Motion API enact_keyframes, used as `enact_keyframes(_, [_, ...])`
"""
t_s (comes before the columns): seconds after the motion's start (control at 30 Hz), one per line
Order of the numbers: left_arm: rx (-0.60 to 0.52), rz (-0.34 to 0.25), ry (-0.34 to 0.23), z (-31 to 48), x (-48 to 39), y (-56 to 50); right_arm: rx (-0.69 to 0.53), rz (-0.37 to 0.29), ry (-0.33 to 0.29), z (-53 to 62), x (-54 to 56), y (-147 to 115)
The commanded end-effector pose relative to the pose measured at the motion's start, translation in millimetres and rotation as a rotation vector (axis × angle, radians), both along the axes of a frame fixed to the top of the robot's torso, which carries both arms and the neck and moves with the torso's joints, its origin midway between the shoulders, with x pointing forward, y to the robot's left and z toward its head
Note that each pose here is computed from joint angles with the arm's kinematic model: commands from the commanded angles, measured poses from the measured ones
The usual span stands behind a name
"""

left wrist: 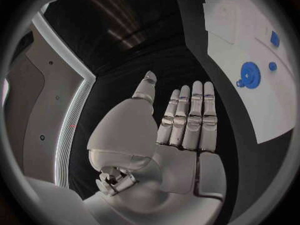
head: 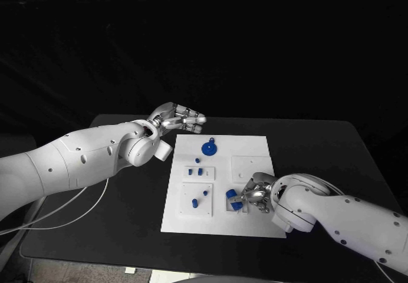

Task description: Assemble the parts on the task board

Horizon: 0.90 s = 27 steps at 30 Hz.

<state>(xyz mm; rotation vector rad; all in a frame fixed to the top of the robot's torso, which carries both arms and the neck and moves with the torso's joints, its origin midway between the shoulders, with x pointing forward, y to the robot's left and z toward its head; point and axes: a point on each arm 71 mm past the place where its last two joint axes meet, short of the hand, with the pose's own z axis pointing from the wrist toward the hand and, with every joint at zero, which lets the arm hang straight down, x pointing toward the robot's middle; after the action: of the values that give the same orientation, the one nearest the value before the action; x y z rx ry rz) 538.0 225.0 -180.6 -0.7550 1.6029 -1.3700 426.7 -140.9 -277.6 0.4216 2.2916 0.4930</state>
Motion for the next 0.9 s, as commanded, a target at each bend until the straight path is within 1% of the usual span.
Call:
enact_keyframes(0.03, [0.0, -0.021, 0.004, 0.3, -0.5, -3.0, -0.018, 0.022, 0.011, -0.8, -0.3, 2.0])
enact_keyframes(0.9, [0.006, -0.02, 0.008, -0.4, 0.1, -4.2, -0.016, 0.062, 0.004, -0.4, -1.4, 9.7])
